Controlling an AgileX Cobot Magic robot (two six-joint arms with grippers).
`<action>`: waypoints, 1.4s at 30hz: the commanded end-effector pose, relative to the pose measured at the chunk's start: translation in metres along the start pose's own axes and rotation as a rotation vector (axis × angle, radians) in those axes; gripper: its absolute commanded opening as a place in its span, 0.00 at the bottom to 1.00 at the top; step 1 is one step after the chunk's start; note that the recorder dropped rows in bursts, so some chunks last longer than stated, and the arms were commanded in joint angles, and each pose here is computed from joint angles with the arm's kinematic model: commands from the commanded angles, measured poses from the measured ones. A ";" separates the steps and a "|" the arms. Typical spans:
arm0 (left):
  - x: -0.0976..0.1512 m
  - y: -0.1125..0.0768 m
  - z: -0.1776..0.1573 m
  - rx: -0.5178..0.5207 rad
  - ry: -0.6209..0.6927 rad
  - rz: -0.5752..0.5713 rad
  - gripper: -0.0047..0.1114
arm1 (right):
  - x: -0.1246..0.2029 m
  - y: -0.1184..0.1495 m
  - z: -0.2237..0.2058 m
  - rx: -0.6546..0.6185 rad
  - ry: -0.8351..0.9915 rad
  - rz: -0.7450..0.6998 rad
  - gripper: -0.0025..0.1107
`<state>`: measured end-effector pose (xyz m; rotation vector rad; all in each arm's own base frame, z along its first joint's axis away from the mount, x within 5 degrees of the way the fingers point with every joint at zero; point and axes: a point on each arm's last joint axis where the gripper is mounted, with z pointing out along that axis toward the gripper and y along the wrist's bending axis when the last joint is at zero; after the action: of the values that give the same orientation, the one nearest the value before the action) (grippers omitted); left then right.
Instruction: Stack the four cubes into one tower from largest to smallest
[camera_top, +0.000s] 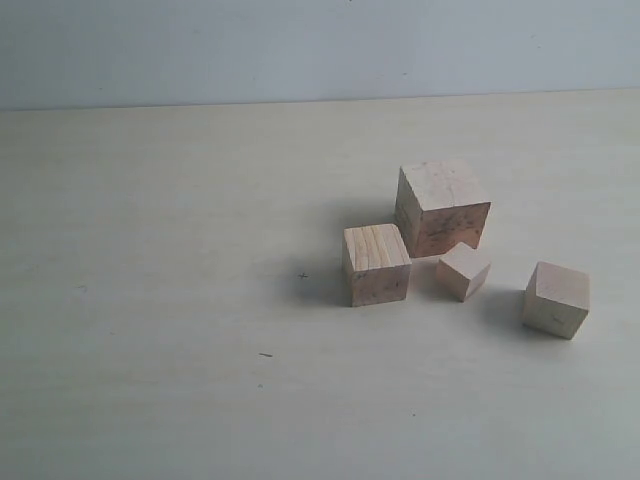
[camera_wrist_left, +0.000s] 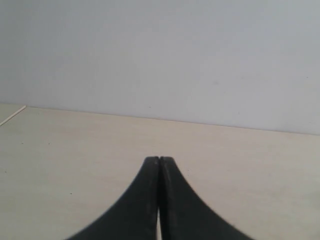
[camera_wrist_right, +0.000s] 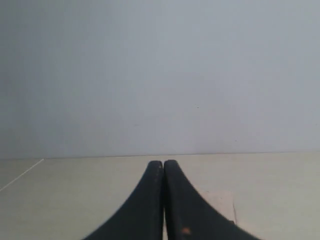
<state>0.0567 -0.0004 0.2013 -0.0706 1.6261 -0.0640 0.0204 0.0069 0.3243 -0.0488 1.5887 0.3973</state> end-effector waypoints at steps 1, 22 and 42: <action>0.001 0.000 0.000 0.008 -0.003 -0.007 0.04 | -0.037 0.009 0.011 0.031 0.155 0.025 0.02; 0.001 0.000 0.000 0.008 -0.003 -0.007 0.04 | 0.014 0.047 0.223 -0.206 1.002 0.035 0.74; 0.001 0.000 0.000 0.008 -0.003 -0.007 0.04 | 0.125 0.030 0.297 0.030 1.190 0.003 0.80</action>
<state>0.0567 -0.0004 0.2013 -0.0706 1.6261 -0.0640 0.2823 0.1420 0.2154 -0.2933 2.7806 0.3794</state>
